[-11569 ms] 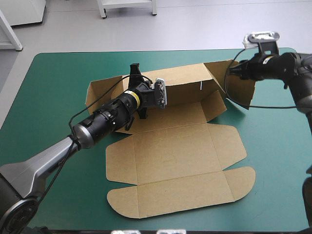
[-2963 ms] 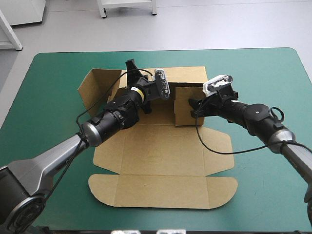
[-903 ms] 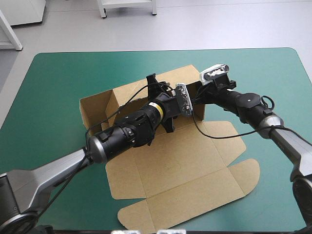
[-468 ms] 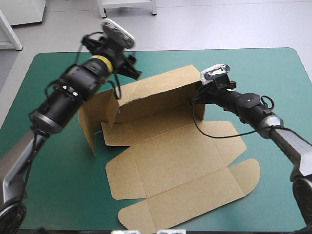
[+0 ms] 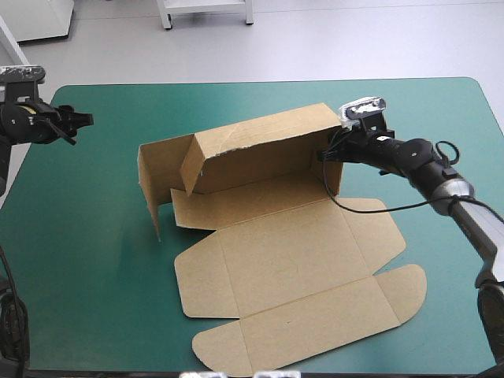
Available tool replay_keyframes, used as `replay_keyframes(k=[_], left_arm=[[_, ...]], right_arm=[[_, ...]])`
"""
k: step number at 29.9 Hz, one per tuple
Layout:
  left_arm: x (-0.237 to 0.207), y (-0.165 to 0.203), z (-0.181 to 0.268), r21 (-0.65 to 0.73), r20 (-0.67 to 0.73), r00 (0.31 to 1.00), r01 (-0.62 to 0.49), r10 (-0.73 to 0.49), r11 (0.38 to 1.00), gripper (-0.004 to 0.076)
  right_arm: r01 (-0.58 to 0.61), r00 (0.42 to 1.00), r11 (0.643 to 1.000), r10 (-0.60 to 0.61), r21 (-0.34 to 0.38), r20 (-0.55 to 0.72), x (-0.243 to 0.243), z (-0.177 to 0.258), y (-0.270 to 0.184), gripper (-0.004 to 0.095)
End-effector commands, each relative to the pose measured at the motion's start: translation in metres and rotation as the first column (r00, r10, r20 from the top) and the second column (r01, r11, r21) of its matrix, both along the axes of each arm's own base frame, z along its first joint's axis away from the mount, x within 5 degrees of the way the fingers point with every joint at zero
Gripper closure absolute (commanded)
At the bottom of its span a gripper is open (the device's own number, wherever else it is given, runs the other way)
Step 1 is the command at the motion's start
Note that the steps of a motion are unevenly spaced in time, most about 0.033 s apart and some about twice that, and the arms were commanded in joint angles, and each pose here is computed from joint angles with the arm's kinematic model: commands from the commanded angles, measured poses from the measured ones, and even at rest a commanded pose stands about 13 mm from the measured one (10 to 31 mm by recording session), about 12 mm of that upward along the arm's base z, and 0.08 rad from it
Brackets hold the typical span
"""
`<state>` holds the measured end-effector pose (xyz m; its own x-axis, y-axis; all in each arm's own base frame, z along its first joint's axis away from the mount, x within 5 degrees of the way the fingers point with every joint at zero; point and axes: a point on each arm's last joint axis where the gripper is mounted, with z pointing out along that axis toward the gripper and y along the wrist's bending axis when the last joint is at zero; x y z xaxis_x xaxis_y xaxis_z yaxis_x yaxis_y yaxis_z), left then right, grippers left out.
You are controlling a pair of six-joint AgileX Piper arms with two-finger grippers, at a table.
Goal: Fold the box
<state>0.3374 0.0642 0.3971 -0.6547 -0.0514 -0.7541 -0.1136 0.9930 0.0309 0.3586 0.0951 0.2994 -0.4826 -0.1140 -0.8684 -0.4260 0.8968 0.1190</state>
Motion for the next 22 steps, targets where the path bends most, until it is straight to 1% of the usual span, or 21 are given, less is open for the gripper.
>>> replay_keyframes(k=[1,2,3,7,10,12,15,18,22], left_arm=[[-0.012,0.008,0.006,-0.023,0.046,0.998,-0.033,0.034,0.999,0.0301],[-0.012,0.008,0.001,-0.027,0.027,0.999,-0.034,0.034,0.999,0.0301],[-0.013,0.008,-0.003,-0.030,0.015,0.999,-0.034,0.034,0.999,0.0301],[-0.013,0.007,-0.014,-0.055,-0.021,0.999,-0.033,0.032,0.998,0.0301],[-0.013,0.006,-0.016,-0.048,-0.034,0.999,-0.016,0.015,0.999,0.0301],[-0.014,0.006,-0.016,-0.044,-0.043,0.999,-0.005,0.004,0.999,0.0301],[-0.015,0.005,-0.018,-0.053,-0.067,0.998,0.005,-0.009,0.999,0.0301],[-0.016,0.001,-0.020,-0.064,-0.093,0.994,0.046,-0.052,0.997,0.0301],[-0.017,-0.002,-0.022,-0.103,-0.110,0.992,0.055,-0.066,0.993,0.0301]], right_arm=[[0.038,0.998,0.998,-0.039,0.042,0.041,-0.004,0.055,-0.023,0.0925],[0.044,0.999,0.998,-0.045,0.040,0.028,-0.003,0.065,-0.027,0.0925],[0.050,0.999,0.999,-0.051,0.016,0.008,-0.004,0.074,-0.032,0.0925],[0.094,0.990,0.989,-0.105,-0.117,-0.099,-0.007,0.101,-0.050,0.0925],[0.100,0.977,0.977,-0.132,-0.187,-0.169,-0.010,0.116,-0.056,0.0925],[0.095,0.970,0.973,-0.138,-0.211,-0.199,-0.008,0.121,-0.057,0.0925],[0.084,0.957,0.974,-0.138,-0.211,-0.254,0.001,0.120,-0.056,0.0925],[0.060,0.933,0.974,-0.133,-0.220,-0.333,0.016,0.105,-0.055,0.0925],[0.045,0.899,0.971,-0.142,-0.233,-0.415,0.035,0.085,-0.054,0.0925]])
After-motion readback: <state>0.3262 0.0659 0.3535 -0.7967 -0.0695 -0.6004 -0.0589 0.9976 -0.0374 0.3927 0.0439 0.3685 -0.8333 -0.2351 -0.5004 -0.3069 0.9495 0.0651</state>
